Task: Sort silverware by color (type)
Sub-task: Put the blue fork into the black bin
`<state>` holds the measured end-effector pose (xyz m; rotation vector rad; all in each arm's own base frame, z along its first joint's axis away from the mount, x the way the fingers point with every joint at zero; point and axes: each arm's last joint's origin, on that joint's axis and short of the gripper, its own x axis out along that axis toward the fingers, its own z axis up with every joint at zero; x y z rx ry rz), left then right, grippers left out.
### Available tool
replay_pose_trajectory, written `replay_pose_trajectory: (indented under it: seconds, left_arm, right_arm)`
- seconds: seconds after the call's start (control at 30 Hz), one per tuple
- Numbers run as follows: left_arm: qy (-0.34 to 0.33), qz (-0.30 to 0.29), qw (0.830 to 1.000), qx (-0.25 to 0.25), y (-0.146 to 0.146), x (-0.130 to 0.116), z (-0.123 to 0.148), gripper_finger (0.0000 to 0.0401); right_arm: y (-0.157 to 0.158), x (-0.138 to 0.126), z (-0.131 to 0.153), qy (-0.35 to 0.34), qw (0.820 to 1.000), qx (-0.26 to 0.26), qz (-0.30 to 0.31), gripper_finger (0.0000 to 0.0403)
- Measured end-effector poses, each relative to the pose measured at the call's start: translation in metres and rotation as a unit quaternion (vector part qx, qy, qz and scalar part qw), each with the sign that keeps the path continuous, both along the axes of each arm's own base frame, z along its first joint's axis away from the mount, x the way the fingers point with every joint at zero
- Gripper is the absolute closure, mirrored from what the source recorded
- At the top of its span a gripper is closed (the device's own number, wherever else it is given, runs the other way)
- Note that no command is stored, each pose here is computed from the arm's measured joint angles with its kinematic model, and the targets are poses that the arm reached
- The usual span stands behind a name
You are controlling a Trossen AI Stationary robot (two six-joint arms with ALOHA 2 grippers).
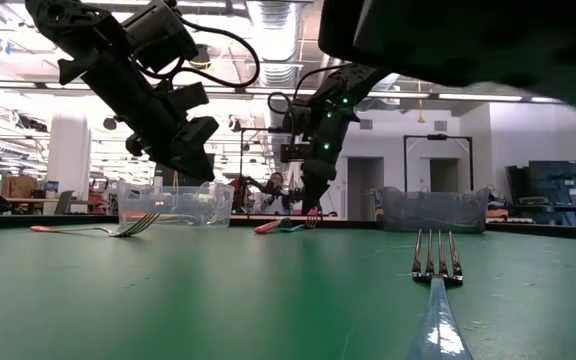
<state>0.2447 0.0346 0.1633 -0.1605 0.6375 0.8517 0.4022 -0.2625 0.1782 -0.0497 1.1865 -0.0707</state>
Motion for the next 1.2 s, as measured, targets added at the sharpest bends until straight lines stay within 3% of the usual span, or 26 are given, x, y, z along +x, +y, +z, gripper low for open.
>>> replay_pose_trajectory:
  seconds: [0.1, 0.4, 0.6, 0.77, 1.2]
  left_arm:
    - [0.001, 0.000, 1.000, 0.000, 0.000, 0.000, 0.000, 0.0260]
    - [0.000, 0.003, 1.000, 0.001, 0.000, 0.000, 0.000, 0.0260]
    - [-0.002, 0.006, 1.000, 0.004, 0.000, 0.000, 0.000, 0.0260]
    - [-0.004, 0.009, 1.000, 0.003, 0.000, 0.000, 0.000, 0.0260]
    - [-0.011, 0.015, 1.000, 0.002, 0.001, 0.000, 0.001, 0.0260]
  right_arm:
    - [-0.010, -0.001, 0.002, -0.002, 0.999, -0.047, -0.004, 0.0391]
    - [-0.029, -0.005, -0.001, -0.037, 0.998, -0.052, -0.019, 0.0389]
    - [-0.028, -0.005, -0.022, -0.013, 1.000, -0.022, -0.013, 0.0390]
    - [-0.027, -0.005, -0.018, -0.028, 1.000, -0.010, -0.007, 0.0390]
    - [-0.014, -0.025, -0.035, 0.086, 0.992, 0.094, -0.019, 0.0390]
